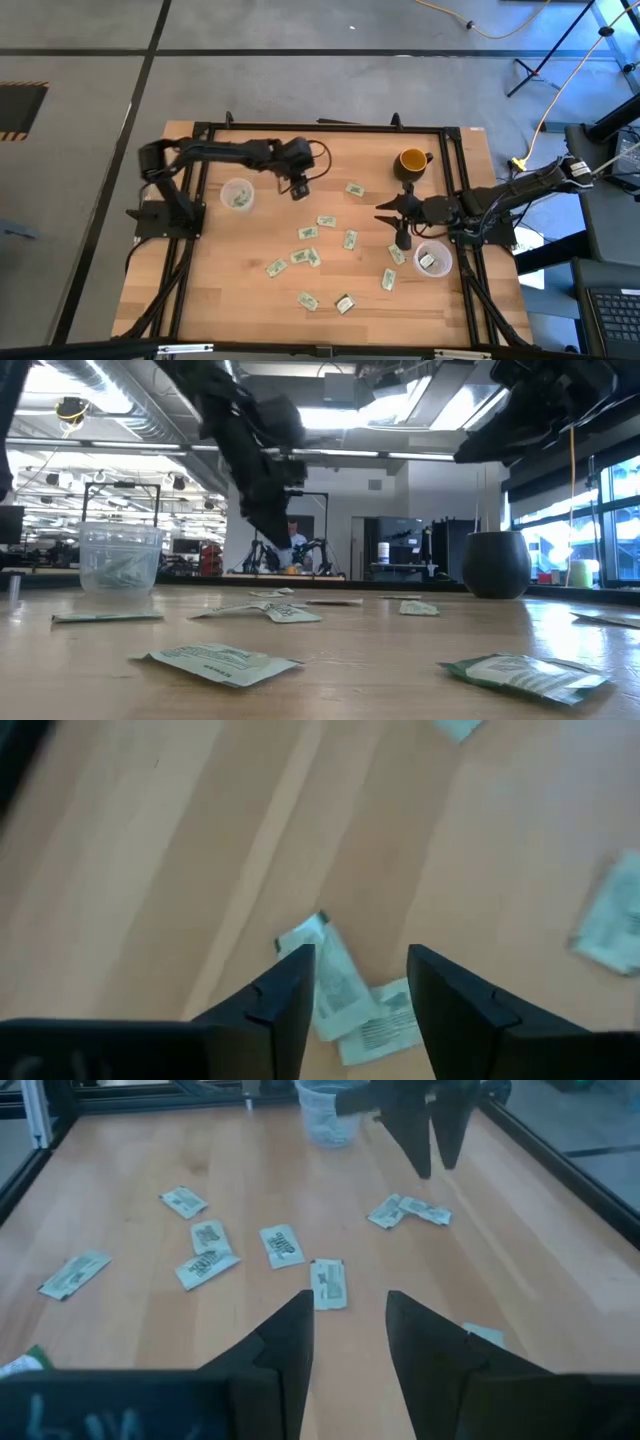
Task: Pick and place Stevia / Truvia into bins
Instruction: Put the white stevia packet into the left transparent container
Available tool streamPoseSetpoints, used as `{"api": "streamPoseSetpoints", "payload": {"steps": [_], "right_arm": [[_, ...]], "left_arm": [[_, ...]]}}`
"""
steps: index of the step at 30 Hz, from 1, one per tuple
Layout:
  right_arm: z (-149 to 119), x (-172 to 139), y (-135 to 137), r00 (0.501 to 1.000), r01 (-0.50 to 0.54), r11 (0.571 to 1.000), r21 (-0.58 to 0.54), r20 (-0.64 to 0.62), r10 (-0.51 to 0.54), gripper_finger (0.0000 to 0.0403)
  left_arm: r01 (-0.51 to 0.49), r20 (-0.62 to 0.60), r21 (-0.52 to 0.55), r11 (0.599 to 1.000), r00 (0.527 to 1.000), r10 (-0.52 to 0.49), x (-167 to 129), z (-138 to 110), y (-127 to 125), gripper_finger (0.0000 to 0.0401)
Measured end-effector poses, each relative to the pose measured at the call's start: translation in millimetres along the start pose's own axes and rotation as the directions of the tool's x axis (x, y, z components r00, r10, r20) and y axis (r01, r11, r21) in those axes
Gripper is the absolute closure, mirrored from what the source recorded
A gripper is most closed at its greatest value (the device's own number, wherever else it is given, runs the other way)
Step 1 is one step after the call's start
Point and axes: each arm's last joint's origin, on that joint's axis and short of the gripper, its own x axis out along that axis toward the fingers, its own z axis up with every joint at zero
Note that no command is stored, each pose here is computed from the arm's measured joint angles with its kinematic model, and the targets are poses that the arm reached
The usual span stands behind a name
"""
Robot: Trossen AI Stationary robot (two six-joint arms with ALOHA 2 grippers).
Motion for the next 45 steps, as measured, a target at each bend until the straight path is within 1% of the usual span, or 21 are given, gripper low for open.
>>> {"api": "streamPoseSetpoints", "payload": {"steps": [2, 6, 10, 12, 16, 19, 23, 27, 32, 39, 45], "right_arm": [[0, 0, 0, 1.0, 0.0, 1.0, 0.0, 0.0, 0.0, 0.0272], [0, 0, 0, 1.0, -0.001, 1.0, 0.0, -0.001, 0.001, 0.0272], [0, 0, 0, 1.0, 0.0, 1.0, -0.001, -0.003, 0.0, 0.0272], [0, 0, 0, 1.0, 0.0, 1.0, -0.001, -0.003, 0.0, 0.0272], [0, 0, 0, 1.0, 0.0, 1.0, -0.002, -0.003, 0.0, 0.0272], [0, 0, 0, 1.0, 0.0, 1.0, -0.002, -0.004, 0.0, 0.0272], [0, 0, 0, 1.0, 0.0, 1.0, -0.003, -0.004, 0.0, 0.0272], [0, 0, 0, 1.0, 0.0, 1.0, -0.005, -0.004, 0.0, 0.0272], [0, 0, 0, 1.0, 0.0, 1.0, -0.023, -0.004, 0.0, 0.0272], [0, 0, 0, 1.0, 0.0, 1.0, -0.026, -0.004, 0.0, 0.0272], [0, 0, 0, 1.0, 0.0, 1.0, -0.027, -0.004, 0.0, 0.0272]], "left_arm": [[0.002, -0.046, -0.016, 1.0, 0.999, -0.003, 12, 3, 3, 0.0248], [0.033, -0.088, -0.039, 0.999, 0.995, -0.036, 33, 5, 8, 0.025], [0.009, -0.128, -0.107, 0.994, 0.992, -0.023, 50, 3, 16, 0.0249], [-0.005, -0.143, -0.159, 0.987, 0.99, -0.018, 56, 2, 20, 0.025], [-0.015, -0.155, -0.185, 0.983, 0.988, -0.014, 60, 0, 24, 0.025], [-0.011, -0.165, -0.186, 0.982, 0.986, -0.02, 60, -1, 24, 0.0251], [-0.01, -0.198, -0.147, 0.989, 0.98, -0.02, 59, -4, 22, 0.0257], [-0.024, -0.208, -0.132, 0.991, 0.978, -0.004, 59, -5, 19, 0.0267], [-0.064, -0.21, -0.075, 0.995, 0.977, 0.047, 59, -5, 17, 0.0293], [-0.062, -0.214, -0.073, 0.995, 0.976, 0.045, 59, -5, 17, 0.0333], [-0.062, -0.219, -0.073, 0.995, 0.975, 0.044, 54, -6, 17, 0.0355]]}}
